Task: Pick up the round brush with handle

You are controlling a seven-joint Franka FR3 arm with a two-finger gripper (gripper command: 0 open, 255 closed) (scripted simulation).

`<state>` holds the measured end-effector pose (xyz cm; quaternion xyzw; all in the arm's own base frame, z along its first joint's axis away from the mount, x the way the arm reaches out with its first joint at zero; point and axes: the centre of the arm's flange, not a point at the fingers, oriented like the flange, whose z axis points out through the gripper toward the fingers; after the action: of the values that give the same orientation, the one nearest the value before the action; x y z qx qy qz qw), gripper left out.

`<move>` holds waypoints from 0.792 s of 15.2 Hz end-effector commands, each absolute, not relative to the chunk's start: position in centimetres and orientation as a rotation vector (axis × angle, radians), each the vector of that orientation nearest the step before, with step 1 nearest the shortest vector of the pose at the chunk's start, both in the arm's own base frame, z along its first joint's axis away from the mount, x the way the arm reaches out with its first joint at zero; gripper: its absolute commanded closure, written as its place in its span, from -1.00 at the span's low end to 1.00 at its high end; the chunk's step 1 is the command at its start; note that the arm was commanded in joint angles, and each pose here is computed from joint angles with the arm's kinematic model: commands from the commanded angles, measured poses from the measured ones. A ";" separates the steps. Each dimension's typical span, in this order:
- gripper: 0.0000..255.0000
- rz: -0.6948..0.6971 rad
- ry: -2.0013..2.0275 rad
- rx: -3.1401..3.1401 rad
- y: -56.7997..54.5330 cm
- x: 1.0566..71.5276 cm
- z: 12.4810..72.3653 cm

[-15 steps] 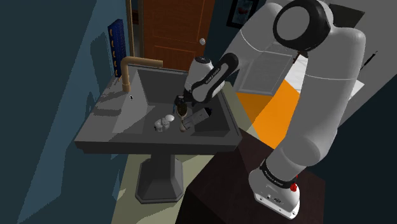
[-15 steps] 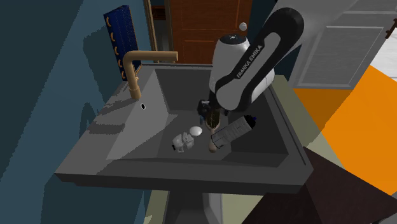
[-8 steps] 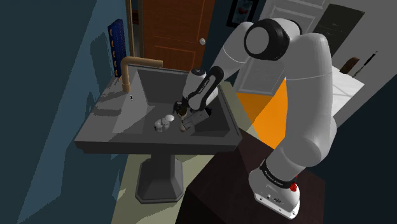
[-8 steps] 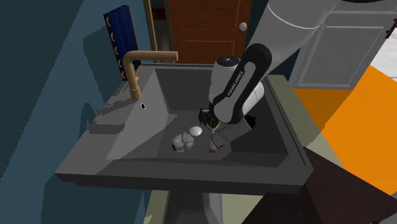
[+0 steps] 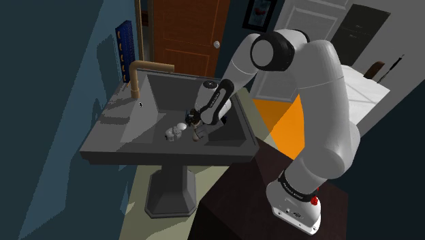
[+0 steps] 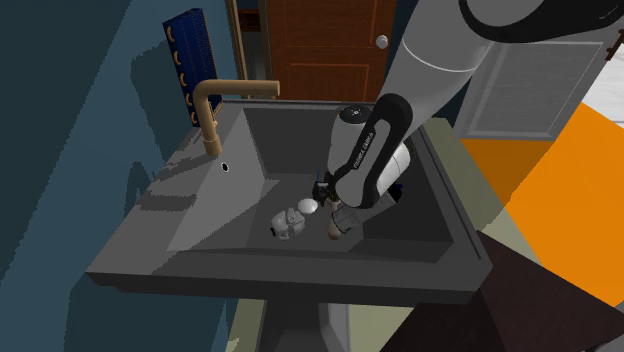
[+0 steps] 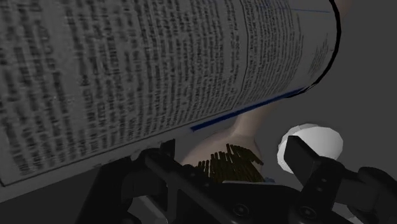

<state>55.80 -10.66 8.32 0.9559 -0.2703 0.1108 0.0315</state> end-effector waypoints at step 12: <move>1.00 0.342 -0.832 2.944 -10.6 55.8 8.6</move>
<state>55.73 -10.63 8.29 0.9560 -0.2701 0.1106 0.0314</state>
